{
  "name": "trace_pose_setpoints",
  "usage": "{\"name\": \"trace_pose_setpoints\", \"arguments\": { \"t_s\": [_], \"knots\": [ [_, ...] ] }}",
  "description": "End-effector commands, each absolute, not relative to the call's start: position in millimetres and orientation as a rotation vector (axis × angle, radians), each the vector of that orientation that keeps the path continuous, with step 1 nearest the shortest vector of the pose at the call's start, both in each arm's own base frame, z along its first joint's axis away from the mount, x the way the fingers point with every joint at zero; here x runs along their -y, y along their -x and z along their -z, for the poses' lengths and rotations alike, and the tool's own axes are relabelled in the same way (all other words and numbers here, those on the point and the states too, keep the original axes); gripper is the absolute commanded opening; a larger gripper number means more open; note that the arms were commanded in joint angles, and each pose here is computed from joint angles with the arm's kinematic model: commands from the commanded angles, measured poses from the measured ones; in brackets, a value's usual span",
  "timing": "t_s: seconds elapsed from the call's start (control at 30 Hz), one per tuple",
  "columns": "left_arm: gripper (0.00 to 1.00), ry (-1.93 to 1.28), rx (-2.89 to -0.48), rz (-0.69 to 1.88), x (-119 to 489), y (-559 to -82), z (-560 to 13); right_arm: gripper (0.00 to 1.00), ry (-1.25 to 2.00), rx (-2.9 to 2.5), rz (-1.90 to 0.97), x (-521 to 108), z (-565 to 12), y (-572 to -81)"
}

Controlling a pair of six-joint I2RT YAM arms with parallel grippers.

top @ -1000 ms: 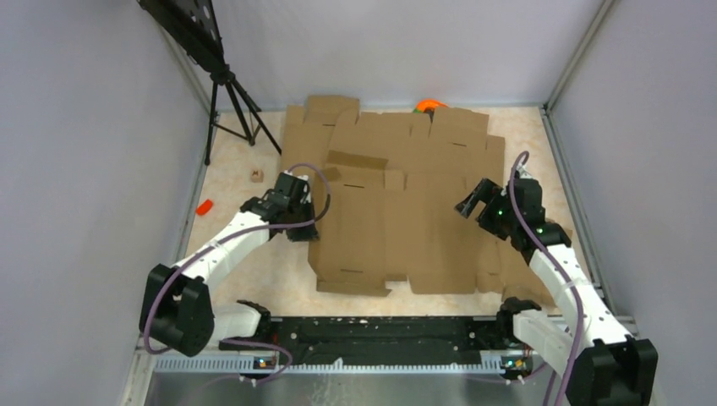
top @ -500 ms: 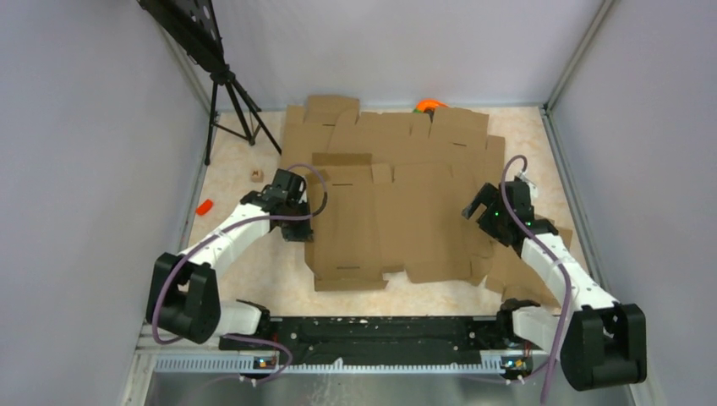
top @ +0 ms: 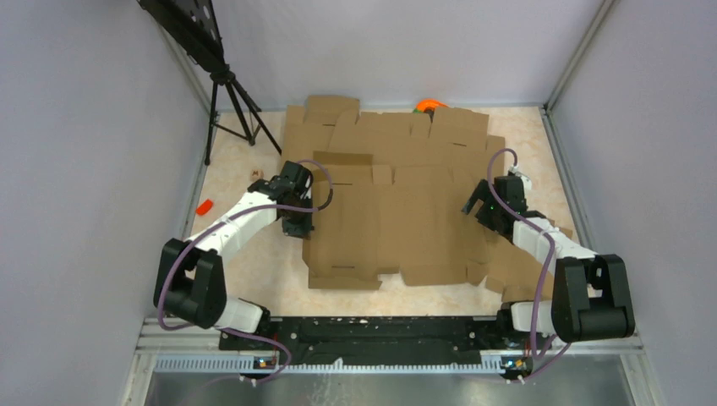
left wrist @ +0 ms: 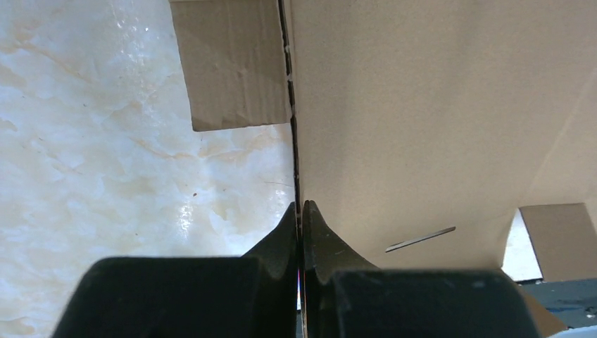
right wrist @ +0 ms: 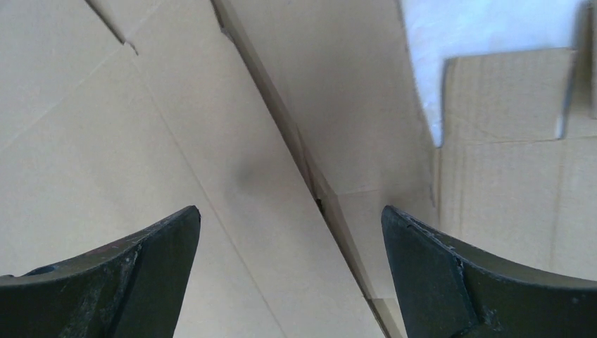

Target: Fold the paper box

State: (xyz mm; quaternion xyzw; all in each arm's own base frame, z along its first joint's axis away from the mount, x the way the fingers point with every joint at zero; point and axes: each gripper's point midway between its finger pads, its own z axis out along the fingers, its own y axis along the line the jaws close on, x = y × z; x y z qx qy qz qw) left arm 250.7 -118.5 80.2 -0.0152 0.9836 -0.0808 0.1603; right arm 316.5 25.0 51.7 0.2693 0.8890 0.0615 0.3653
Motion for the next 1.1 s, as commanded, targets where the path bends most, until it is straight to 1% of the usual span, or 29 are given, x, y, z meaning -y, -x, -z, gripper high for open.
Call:
{"name": "trace_pose_setpoints", "arguments": {
  "t_s": [0.0, 0.2, 0.37, 0.43, 0.57, 0.77, 0.9, 1.07],
  "knots": [
    [0.0, -0.018, -2.855, 0.168, 114, -250, -73, 0.98, -0.55, -2.248, -0.325, -45, -69, -339],
    [0.0, -0.03, -2.9, 0.173, 116, -248, -60, 0.92, -0.393, -2.352, -0.527, -79, -69, -335],
    [0.0, -0.035, -2.908, 0.188, 120, -246, -58, 0.89, -0.365, -2.359, -0.66, -96, -68, -329],
    [0.0, -0.039, -2.905, 0.205, 123, -246, -58, 0.85, -0.338, -2.344, -0.716, -104, -74, -328],
    [0.0, -0.047, -2.904, 0.213, 127, -245, -59, 0.71, -0.27, -2.31, -0.875, -123, -94, -322],
    [0.0, -0.055, -2.909, 0.234, 130, -243, -57, 0.71, -0.213, -2.253, -1.002, -137, -119, -309],
    [0.0, -0.078, -2.9, 0.316, 141, -241, -58, 0.69, -0.177, -2.269, -1.064, -144, -115, -301],
    [0.0, -0.116, -2.912, 0.339, 150, -238, -56, 0.71, -0.179, -2.316, -1.024, -140, -101, -296]
  ]
}}
